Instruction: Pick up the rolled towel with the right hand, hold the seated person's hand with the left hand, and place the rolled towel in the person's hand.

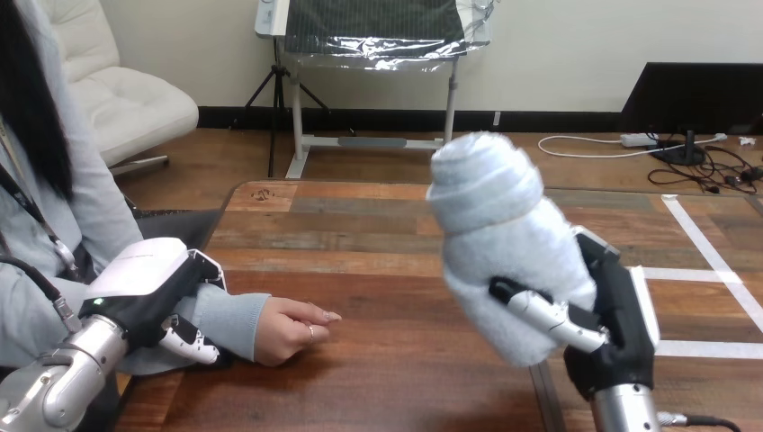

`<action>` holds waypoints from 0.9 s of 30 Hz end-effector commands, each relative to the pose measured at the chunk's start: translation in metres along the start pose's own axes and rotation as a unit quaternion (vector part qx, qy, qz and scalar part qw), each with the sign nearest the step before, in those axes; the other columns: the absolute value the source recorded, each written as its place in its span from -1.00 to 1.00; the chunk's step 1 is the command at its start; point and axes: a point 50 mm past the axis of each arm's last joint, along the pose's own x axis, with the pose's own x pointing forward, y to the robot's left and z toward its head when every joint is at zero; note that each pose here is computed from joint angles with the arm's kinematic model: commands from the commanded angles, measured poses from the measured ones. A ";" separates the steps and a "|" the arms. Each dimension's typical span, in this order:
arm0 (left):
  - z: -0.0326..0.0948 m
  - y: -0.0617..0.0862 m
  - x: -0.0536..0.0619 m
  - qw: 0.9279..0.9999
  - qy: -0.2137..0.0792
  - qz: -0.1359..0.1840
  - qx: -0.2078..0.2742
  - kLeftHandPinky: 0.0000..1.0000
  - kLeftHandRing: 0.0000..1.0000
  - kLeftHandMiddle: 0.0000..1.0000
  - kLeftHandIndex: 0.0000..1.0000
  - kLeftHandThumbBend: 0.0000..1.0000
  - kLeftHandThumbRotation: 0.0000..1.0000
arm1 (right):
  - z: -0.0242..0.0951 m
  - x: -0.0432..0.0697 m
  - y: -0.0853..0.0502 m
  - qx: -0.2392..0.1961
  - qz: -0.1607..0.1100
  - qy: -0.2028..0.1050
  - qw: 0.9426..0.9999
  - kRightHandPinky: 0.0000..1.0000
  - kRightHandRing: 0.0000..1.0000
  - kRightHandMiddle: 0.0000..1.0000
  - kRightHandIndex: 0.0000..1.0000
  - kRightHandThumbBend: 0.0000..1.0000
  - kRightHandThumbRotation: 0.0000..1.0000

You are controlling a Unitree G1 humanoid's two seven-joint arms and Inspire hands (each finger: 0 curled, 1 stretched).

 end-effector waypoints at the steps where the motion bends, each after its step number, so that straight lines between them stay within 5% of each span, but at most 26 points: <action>1: 0.023 0.017 0.016 0.997 -0.062 0.039 -0.009 -0.48 -0.36 -0.24 -0.26 0.97 -1.00 | 0.017 0.030 0.015 0.000 0.018 -0.052 0.998 -0.44 -0.31 -0.12 -0.09 0.36 -1.00; 27: 0.041 0.034 0.021 0.990 -0.119 0.075 -0.008 -0.43 -0.34 -0.23 -0.22 1.00 -1.00 | -0.007 0.035 0.034 -0.034 0.052 -0.012 0.998 -0.47 -0.37 -0.10 -0.08 0.29 -1.00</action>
